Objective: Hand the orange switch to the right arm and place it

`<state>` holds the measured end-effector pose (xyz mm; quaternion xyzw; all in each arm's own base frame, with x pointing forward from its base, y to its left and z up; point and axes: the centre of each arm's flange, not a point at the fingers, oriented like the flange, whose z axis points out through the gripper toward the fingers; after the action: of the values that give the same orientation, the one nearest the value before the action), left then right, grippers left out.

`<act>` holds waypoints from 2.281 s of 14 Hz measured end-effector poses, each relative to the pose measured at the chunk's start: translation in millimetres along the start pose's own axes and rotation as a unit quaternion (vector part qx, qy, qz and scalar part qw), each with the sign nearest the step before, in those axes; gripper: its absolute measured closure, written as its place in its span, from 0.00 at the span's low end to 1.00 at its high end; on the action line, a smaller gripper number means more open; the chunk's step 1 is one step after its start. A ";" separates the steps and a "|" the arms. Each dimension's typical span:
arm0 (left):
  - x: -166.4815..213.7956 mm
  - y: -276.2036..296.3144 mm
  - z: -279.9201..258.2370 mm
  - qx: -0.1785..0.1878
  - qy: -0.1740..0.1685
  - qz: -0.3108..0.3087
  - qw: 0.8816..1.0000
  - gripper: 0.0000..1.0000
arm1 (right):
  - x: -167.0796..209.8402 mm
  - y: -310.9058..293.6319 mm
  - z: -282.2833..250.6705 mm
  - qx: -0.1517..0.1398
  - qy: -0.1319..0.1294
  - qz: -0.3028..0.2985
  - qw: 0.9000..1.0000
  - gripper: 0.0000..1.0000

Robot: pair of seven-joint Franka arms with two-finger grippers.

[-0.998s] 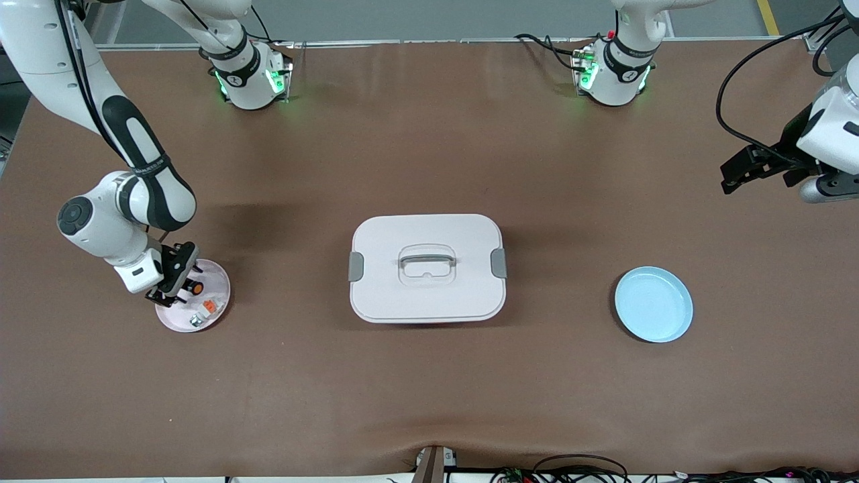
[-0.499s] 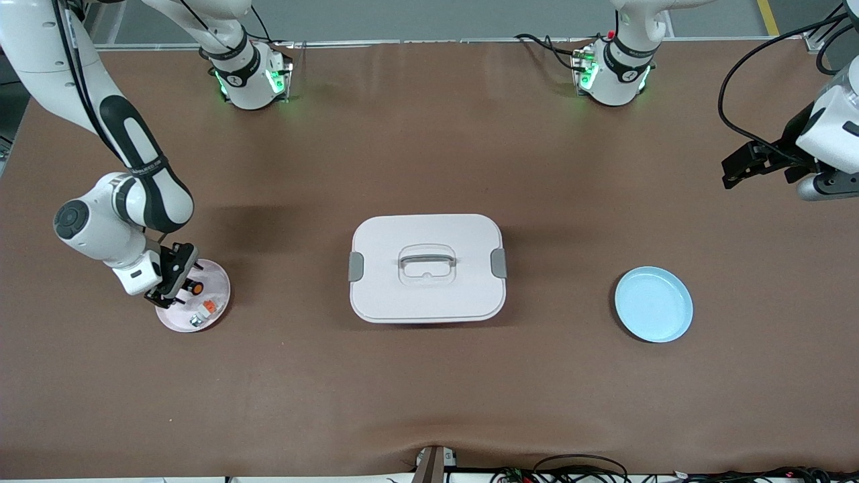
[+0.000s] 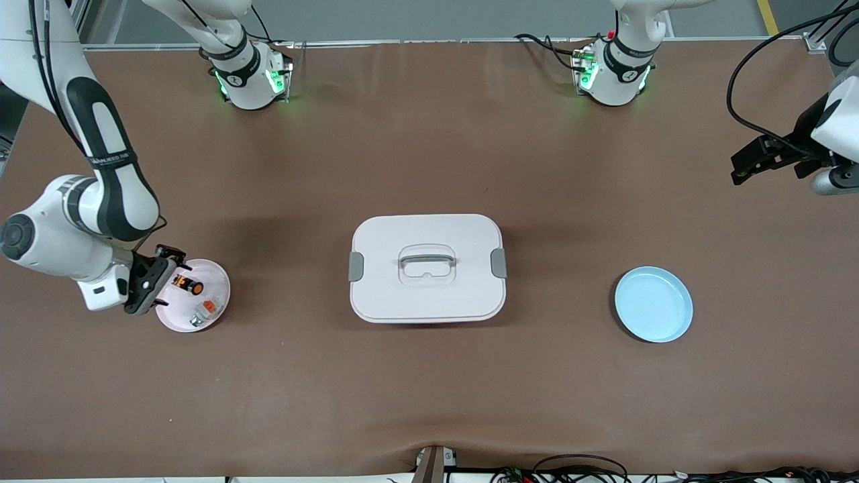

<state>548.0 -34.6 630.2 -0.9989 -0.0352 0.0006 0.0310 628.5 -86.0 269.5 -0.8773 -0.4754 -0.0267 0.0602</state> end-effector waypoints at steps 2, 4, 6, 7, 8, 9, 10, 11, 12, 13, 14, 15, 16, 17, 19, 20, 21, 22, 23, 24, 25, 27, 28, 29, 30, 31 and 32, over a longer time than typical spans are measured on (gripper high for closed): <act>0.4 -0.5 1.9 0.000 -0.004 0.000 1.000 0.00 | 4.4 5.0 -15.1 0.010 -0.003 0.062 0.998 0.00; -1.1 -1.7 3.0 0.001 -0.011 -0.001 1.000 0.00 | 6.0 9.0 -30.4 0.019 -0.007 0.130 0.991 0.00; -2.2 -7.0 4.7 0.002 -0.019 -0.006 1.000 0.00 | 5.8 11.2 -49.1 0.018 -0.008 0.196 0.980 0.00; -2.3 -12.0 5.5 0.003 -0.022 -0.011 1.000 0.00 | 5.8 10.4 -59.9 0.016 -0.007 0.224 0.974 0.00; -2.2 -16.3 6.2 0.003 -0.025 -0.015 1.000 0.00 | 6.0 9.0 -72.1 0.013 -0.005 0.247 0.969 0.00; -2.1 -18.8 6.8 0.003 -0.026 -0.017 1.000 0.00 | 5.7 7.4 -83.4 0.009 -0.003 0.265 0.964 0.00; -1.8 -19.8 7.4 0.003 -0.027 -0.018 0.999 0.00 | 4.1 6.2 -94.0 0.005 -0.001 0.284 0.959 0.00; -1.6 -19.9 8.1 0.003 -0.027 -0.018 0.999 0.00 | 1.5 4.9 -104.4 0.003 0.001 0.310 0.951 0.00; -1.3 -20.1 8.7 0.003 -0.028 -0.018 0.999 0.00 | -0.7 2.8 -113.0 0.003 0.000 0.339 0.941 0.00; -1.0 -20.6 9.2 0.003 -0.028 -0.019 0.999 0.00 | -1.7 -0.4 -121.2 0.004 -0.003 0.369 0.929 0.00; -0.8 -21.1 9.6 0.003 -0.029 -0.019 0.999 0.00 | -1.6 -3.9 -129.6 0.004 -0.004 0.397 0.918 0.00; -0.7 -21.4 9.8 0.003 -0.029 -0.019 0.999 0.00 | -1.6 -7.5 -137.6 0.002 -0.008 0.424 0.906 0.00; -0.6 -21.4 10.0 0.003 -0.029 -0.019 0.999 0.00 | -2.3 -11.4 -145.4 -0.002 -0.017 0.446 0.895 0.00; -0.3 -21.4 10.5 0.003 -0.030 -0.019 0.999 0.00 | -2.5 -15.0 -154.7 -0.003 -0.029 0.466 0.884 0.00; 1.0 -21.3 12.9 0.003 -0.032 -0.019 0.999 0.00 | -0.9 -18.9 -179.4 -0.004 -0.036 0.505 0.863 0.00; 1.7 -21.3 14.3 0.003 -0.033 -0.019 0.999 0.00 | 2.1 -19.4 -192.9 -0.006 -0.034 0.522 0.852 0.00; 2.2 -21.3 15.2 0.003 -0.034 -0.019 0.999 0.00 | 6.1 -21.0 -204.7 -0.005 -0.034 0.531 0.847 0.00; 2.4 -21.3 15.2 0.002 -0.033 -0.019 0.999 0.00 | 12.1 -24.3 -214.4 -0.003 -0.036 0.533 0.845 0.00; 2.5 -21.4 14.2 0.002 -0.032 -0.019 0.999 0.00 | 20.5 -28.0 -223.2 -0.005 -0.033 0.531 0.847 0.00; 2.6 -21.5 12.3 0.002 -0.030 -0.019 0.999 0.00 | 30.1 -33.2 -232.7 -0.009 -0.027 0.528 0.849 0.00; 2.7 -21.6 9.3 0.002 -0.027 -0.020 0.999 0.00 | 37.7 -39.2 -242.6 -0.014 -0.021 0.528 0.849 0.00; 2.7 -22.1 3.5 0.001 -0.021 -0.020 1.000 0.00 | 48.4 -54.4 -263.4 -0.020 -0.011 0.528 0.849 0.00; 2.6 -23.3 2.3 0.001 -0.020 -0.021 1.000 0.00 | 52.3 -61.7 -272.2 -0.023 -0.008 0.526 0.850 0.00; 2.8 -26.6 2.0 0.000 -0.019 -0.024 1.000 0.00 | 56.1 -68.1 -279.6 -0.025 -0.004 0.523 0.852 0.00; 3.2 -31.5 2.1 -0.005 -0.020 -0.030 0.999 0.00 | 59.2 -73.4 -285.7 -0.028 -0.001 0.520 0.854 0.00; 3.5 -36.9 2.4 -0.012 -0.021 -0.035 0.999 0.00 | 61.9 -77.7 -290.6 -0.030 0.002 0.517 0.855 0.00; 3.8 -42.9 2.7 -0.022 -0.022 -0.042 0.999 0.00 | 64.1 -81.5 -294.9 -0.032 0.004 0.514 0.857 0.00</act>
<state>548.8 8.6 630.2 -0.9967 -0.0775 0.0209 0.0078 598.3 -27.3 575.0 -0.9982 0.0450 -0.0108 0.0388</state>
